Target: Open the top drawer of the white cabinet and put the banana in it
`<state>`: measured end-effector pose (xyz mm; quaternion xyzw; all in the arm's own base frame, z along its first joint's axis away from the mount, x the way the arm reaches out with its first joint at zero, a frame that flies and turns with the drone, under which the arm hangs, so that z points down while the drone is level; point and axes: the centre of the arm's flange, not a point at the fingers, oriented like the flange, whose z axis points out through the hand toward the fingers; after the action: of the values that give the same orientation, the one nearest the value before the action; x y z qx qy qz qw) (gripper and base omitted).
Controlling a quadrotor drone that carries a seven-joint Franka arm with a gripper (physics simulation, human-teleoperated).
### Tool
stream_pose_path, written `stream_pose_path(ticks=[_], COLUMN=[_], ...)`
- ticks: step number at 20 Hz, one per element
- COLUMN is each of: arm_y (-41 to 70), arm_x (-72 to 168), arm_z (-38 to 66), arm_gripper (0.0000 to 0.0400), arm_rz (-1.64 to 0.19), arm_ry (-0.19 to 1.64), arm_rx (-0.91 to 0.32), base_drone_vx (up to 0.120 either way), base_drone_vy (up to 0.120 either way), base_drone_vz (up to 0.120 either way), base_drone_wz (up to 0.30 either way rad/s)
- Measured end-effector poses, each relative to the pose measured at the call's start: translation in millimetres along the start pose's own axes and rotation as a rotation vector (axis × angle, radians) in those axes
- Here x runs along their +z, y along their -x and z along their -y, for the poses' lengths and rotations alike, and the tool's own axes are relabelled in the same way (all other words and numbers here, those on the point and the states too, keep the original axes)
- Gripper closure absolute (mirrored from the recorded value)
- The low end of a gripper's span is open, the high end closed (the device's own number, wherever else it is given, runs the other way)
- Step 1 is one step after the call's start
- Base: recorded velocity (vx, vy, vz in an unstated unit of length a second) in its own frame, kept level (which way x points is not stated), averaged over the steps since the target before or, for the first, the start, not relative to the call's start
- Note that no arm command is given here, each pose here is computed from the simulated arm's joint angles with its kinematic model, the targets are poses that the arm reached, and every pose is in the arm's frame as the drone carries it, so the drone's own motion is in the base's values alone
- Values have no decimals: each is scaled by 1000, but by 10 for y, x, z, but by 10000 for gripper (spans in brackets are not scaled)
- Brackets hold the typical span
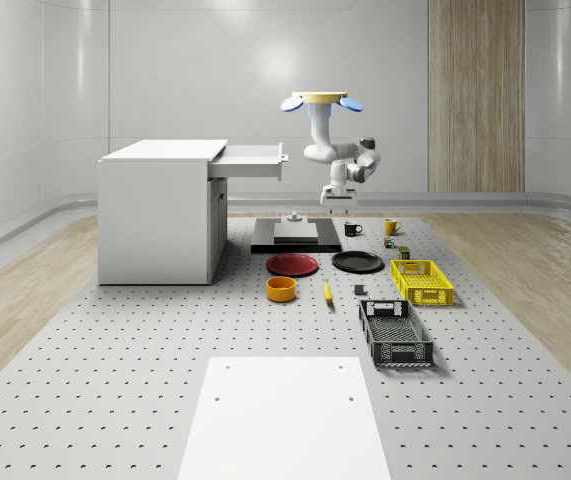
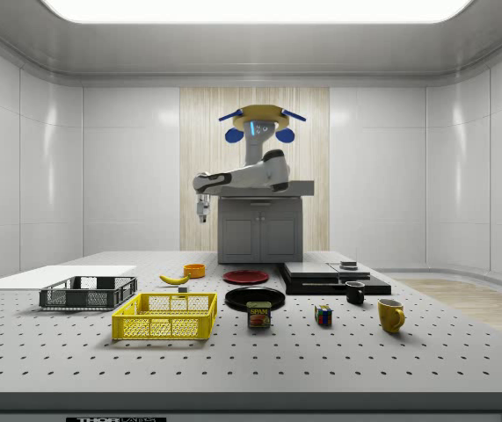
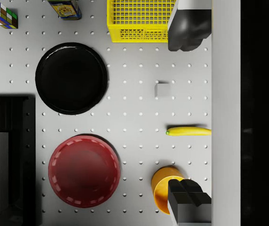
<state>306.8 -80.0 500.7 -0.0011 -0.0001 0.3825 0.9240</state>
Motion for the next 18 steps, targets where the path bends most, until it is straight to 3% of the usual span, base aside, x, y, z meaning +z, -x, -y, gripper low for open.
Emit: stream_pose_path(ticks=[12,18], arm_y=[0,0], arm_x=[0,0], arm_z=[0,0], arm_gripper=[0,0], arm_rz=[0,0], arm_ry=[0,0], arm_rx=[0,0], base_drone_vx=[120,120], base_drone_vy=[3,120], base_drone_vz=[-120,-120], base_drone_wz=[0,0])
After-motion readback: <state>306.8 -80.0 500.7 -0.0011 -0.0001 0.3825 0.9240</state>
